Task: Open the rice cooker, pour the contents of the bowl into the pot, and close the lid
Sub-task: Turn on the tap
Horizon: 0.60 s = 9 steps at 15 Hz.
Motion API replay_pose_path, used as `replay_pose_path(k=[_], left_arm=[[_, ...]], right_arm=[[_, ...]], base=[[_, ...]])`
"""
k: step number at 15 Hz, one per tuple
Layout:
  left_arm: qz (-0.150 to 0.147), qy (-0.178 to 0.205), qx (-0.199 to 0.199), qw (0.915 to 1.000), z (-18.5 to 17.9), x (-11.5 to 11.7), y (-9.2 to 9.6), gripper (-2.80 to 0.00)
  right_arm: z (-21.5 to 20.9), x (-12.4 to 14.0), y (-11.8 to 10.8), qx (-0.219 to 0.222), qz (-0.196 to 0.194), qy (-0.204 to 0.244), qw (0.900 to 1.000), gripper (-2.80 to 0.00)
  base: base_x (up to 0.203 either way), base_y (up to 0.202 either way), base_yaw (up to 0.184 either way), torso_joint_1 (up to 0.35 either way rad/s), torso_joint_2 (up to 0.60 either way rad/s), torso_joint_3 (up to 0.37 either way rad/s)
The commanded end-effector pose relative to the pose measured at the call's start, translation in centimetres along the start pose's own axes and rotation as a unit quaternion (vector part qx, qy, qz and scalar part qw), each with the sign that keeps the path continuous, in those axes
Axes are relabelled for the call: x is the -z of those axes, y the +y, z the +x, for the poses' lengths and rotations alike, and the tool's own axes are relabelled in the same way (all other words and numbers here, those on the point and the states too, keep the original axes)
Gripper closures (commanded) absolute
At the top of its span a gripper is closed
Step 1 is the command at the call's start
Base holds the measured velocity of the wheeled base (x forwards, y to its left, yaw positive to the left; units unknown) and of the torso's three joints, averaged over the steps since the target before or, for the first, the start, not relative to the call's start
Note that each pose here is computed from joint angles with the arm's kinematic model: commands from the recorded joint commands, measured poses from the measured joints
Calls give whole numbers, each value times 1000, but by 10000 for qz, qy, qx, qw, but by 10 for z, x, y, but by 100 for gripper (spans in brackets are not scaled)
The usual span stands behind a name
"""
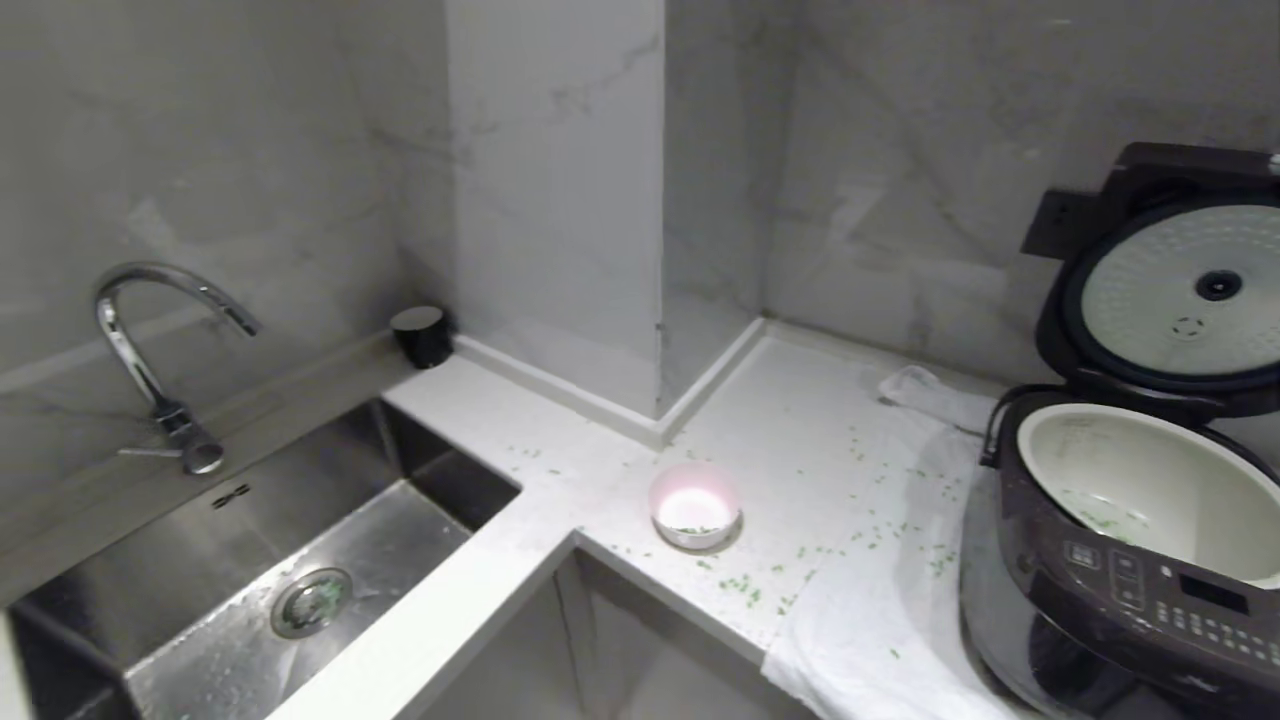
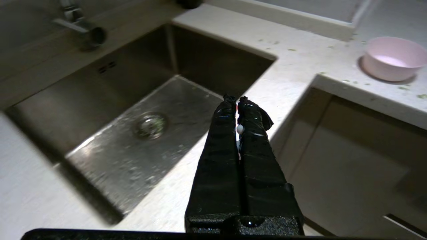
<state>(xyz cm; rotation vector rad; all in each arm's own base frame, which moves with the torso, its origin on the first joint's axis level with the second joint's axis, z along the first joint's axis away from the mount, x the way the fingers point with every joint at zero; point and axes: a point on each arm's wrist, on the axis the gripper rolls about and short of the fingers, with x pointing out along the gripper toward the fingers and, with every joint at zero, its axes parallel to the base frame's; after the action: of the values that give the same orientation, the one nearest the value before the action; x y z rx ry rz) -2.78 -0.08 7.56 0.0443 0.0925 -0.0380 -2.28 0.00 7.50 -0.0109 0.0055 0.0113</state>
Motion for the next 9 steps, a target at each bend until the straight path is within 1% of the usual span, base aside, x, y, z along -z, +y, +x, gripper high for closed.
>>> replay_pose_path(k=[1,3,4,5,9], left_arm=[[0,1,-1,10000,0,0,0,0],[1,0,4,10000,0,0,0,0],[0,0,-3,10000,0,0,0,0],[1,-7,4,10000,0,0,0,0],[-7,-2,0,10000,0,0,0,0]], right_arm=[[0,0,0,11,30,3,10000,0],[0,0,0,21,47,3,10000,0],[0,0,0,18,47,3,10000,0],[0,0,0,26,47,3,10000,0],[0,0,0,26,47,3,10000,0]], base=[[-2,-7,177,3,2,6],[-2,-4,154,5,4,0],[-1,-2,99,2,2,2],[1,-1,53,2,7,7],[0,0,0,0,0,0]])
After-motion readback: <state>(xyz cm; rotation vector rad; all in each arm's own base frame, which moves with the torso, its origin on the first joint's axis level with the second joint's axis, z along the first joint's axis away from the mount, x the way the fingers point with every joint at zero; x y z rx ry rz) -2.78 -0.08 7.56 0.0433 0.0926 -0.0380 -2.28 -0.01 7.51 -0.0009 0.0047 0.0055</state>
